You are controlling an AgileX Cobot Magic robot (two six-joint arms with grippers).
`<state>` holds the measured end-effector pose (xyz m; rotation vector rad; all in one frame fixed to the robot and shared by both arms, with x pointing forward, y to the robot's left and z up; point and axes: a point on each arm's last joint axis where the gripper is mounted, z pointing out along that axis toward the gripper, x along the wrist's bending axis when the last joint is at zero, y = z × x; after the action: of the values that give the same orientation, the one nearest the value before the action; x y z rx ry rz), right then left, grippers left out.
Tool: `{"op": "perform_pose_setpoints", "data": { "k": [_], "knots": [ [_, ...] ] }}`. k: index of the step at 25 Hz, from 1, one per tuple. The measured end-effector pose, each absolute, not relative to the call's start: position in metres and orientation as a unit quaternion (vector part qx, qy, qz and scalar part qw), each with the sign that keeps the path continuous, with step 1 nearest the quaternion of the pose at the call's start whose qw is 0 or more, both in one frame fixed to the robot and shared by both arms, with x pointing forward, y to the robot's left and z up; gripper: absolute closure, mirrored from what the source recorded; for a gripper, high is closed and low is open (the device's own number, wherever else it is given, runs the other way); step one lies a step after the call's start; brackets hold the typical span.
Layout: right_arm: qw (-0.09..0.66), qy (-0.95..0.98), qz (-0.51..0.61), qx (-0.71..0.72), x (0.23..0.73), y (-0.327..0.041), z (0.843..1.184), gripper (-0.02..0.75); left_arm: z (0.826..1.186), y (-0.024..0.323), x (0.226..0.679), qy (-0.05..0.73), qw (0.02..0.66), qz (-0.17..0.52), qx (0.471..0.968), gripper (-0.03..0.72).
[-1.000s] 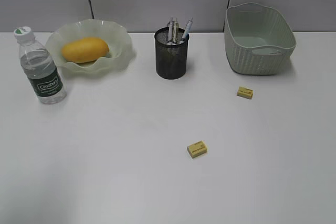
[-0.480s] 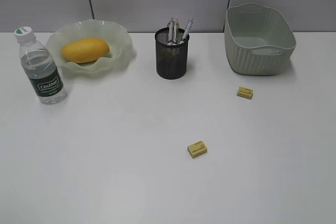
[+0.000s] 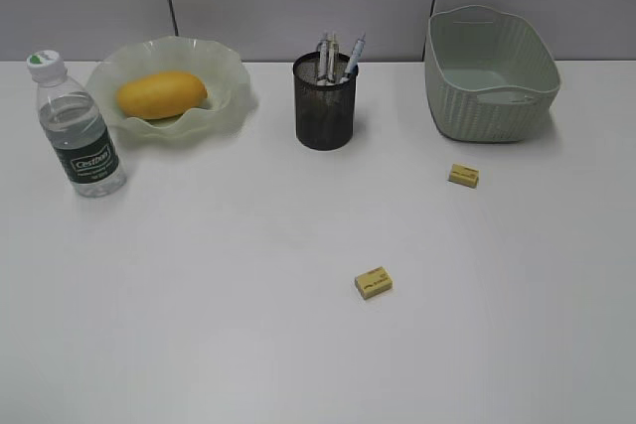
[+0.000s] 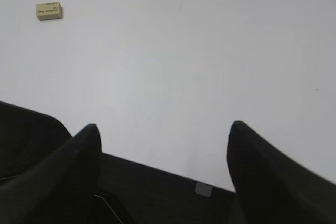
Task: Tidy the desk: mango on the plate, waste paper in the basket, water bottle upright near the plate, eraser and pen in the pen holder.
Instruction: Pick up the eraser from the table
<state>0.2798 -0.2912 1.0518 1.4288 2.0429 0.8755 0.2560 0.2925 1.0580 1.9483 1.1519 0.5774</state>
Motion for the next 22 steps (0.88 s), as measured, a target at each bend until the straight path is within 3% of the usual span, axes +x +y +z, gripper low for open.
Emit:
{"op": "perform_pose_setpoints", "data": {
  "k": [9,16,22],
  "knots": [
    [0.242,0.758,0.304,0.524,0.294,-0.284,1.056,0.153,1.058,0.292,0.256,0.454,0.394,0.224,0.767,0.193],
    [0.215,0.791,0.232,0.524,0.348,-0.254,1.057,0.153,1.058,0.292,0.256,0.454,0.393,0.227,0.767,0.199],
    [0.167,0.820,0.149,0.526,0.408,-0.220,1.031,0.153,1.058,0.293,0.256,0.453,0.392,0.229,0.767,0.202]
  ]
}}
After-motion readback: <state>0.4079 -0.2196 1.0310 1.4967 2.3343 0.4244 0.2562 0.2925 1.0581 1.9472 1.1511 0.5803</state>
